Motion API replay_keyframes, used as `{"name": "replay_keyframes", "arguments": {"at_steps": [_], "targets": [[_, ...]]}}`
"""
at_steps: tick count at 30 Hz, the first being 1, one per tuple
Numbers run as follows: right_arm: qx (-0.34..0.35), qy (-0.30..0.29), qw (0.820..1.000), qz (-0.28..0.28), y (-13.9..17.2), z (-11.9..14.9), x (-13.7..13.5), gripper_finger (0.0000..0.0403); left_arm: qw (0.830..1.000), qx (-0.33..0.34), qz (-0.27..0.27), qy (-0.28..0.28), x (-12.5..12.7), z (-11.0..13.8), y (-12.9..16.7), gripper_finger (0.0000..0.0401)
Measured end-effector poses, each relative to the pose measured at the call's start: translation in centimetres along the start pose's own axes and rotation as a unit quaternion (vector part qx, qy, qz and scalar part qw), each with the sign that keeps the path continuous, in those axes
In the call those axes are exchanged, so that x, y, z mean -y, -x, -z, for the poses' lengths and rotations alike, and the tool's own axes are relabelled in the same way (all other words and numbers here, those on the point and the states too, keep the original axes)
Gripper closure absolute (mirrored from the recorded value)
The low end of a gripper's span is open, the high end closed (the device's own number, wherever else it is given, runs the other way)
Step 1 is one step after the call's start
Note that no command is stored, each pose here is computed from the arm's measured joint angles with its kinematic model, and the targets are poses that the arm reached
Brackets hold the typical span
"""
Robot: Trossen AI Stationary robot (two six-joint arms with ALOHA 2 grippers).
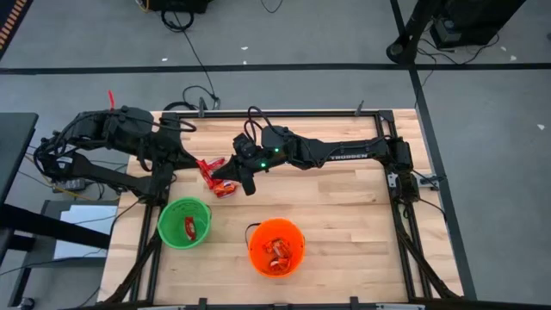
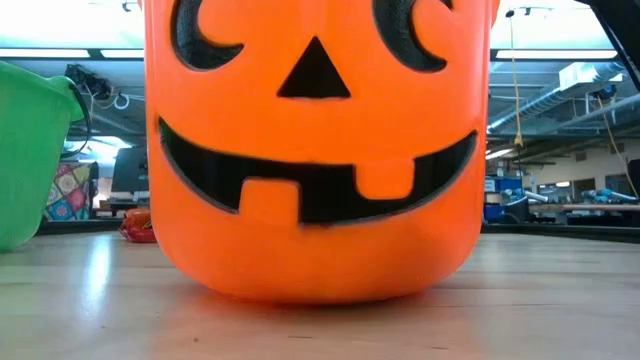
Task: Sort candy by brand, put in halloween buckets
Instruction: Put the red chocolate into the green bucket
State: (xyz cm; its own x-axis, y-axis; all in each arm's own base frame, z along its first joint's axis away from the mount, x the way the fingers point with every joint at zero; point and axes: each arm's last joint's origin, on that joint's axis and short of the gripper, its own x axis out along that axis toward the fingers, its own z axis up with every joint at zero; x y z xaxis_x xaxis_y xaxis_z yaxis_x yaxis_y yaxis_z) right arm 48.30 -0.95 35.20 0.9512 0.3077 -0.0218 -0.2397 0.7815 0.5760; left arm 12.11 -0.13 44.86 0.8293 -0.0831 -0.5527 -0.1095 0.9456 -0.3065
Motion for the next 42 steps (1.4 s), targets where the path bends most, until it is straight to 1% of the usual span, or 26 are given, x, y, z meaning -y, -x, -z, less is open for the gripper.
{"name": "replay_keyframes", "arguments": {"at_steps": [5, 13, 16, 22, 28, 30, 32, 36, 39, 42], "targets": [[0.001, 0.000, 1.000, 0.000, 0.0, 0.0, 0.0, 0.0402, 1.000, 0.008, -0.011, -0.011, 0.0, -0.1, 0.0, 0.0395], [0.003, 0.001, 1.000, -0.002, 0.0, -0.1, 0.0, 0.0395, 1.000, 0.027, -0.007, -0.014, 0.1, -0.4, 0.1, 0.0399], [0.002, 0.008, 1.000, -0.016, 0.0, -0.1, -0.2, 0.0387, 0.999, 0.031, -0.005, -0.013, 0.1, -0.3, 0.4, 0.0399], [-0.005, 0.016, 0.999, -0.029, 0.0, -0.1, -0.2, 0.0349, 0.999, 0.041, -0.001, 0.001, 0.0, 0.1, 1.4, 0.0400], [0.005, 0.021, 1.000, -0.017, 0.2, -0.4, 0.1, 0.0288, 0.999, 0.045, 0.014, 0.017, 0.1, 0.4, 2.1, 0.0401], [0.005, 0.018, 1.000, -0.013, 0.3, -0.5, 0.4, 0.0267, 0.999, 0.031, 0.027, 0.028, 0.1, 0.7, 2.2, 0.0401], [0.001, 0.014, 1.000, -0.005, 0.4, -0.7, 0.8, 0.0250, 0.998, 0.005, 0.050, 0.042, 0.1, 1.1, 2.3, 0.0401], [-0.010, 0.006, 1.000, 0.013, 0.7, -0.8, 1.7, 0.0233, 0.992, -0.060, 0.079, 0.072, 0.1, 2.2, 2.6, 0.0401], [-0.009, 0.005, 1.000, 0.018, 0.9, -1.0, 2.1, 0.0232, 0.989, -0.100, 0.073, 0.085, -0.1, 3.1, 2.9, 0.0401], [-0.006, 0.008, 1.000, 0.020, 1.0, -1.2, 2.4, 0.0232, 0.985, -0.139, 0.040, 0.094, -0.5, 4.1, 3.2, 0.0401]]}}
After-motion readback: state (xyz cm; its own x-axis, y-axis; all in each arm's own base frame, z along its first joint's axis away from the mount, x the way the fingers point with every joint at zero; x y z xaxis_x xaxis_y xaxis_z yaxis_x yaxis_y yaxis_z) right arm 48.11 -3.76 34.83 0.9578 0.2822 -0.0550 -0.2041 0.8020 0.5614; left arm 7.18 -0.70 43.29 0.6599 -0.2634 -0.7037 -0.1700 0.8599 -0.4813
